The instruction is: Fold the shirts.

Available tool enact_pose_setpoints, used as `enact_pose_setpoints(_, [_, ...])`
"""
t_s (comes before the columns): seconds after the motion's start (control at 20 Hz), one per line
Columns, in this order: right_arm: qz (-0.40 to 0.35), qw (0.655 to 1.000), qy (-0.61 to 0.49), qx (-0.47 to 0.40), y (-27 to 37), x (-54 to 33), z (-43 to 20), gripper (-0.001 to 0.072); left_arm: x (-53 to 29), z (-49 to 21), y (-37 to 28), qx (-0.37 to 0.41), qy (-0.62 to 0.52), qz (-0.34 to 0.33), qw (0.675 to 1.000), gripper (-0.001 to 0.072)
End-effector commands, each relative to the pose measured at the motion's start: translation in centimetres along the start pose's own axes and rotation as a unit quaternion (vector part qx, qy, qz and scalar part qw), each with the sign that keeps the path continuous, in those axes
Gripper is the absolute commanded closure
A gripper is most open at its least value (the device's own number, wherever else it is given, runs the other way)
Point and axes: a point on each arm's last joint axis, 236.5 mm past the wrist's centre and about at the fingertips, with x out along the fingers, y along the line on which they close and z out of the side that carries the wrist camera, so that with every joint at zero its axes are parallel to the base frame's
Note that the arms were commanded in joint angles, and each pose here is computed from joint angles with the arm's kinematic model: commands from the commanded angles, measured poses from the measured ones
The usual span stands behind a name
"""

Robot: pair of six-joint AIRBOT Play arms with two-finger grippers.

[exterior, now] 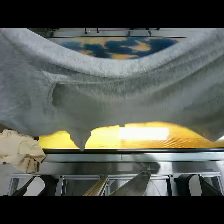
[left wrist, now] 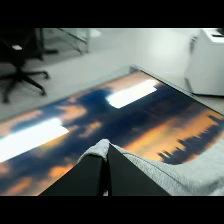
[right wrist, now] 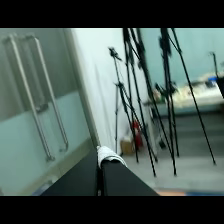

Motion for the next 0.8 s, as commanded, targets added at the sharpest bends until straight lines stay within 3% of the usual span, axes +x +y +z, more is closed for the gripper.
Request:
enact_pose_setpoints(0.0, [-0.031, 0.992, 0.096, 0.074, -5.0, 0.8, -6.3, 0.0700, 4.9, -8.0, 3.6, -0.102, 0.118, -0.062, 0.986, 0.0684])
enact_pose_setpoints(0.25, [-0.106, 0.937, 0.253, 0.217, -14.4, 1.4, -25.3, 0.0700, 15.3, -28.3, 10.4, -0.199, 0.355, -0.031, 0.913, 0.0681])
enact_pose_setpoints(0.4, [-0.166, 0.892, 0.323, 0.271, -19.9, 0.6, -36.3, 0.0700, 19.5, -37.3, 14.7, -0.243, 0.416, -0.001, 0.876, 0.0682])
enact_pose_setpoints(0.55, [-0.175, 0.855, 0.356, 0.335, -24.3, 1.7, -43.6, 0.0700, 22.7, -42.3, 19.3, -0.312, 0.431, 0.014, 0.847, 0.0683])
enact_pose_setpoints(0.75, [-0.144, 0.824, 0.369, 0.405, -27.7, 5.0, -47.9, 0.0701, 25.9, -44.8, 22.2, -0.334, 0.439, 0.019, 0.834, 0.0684])
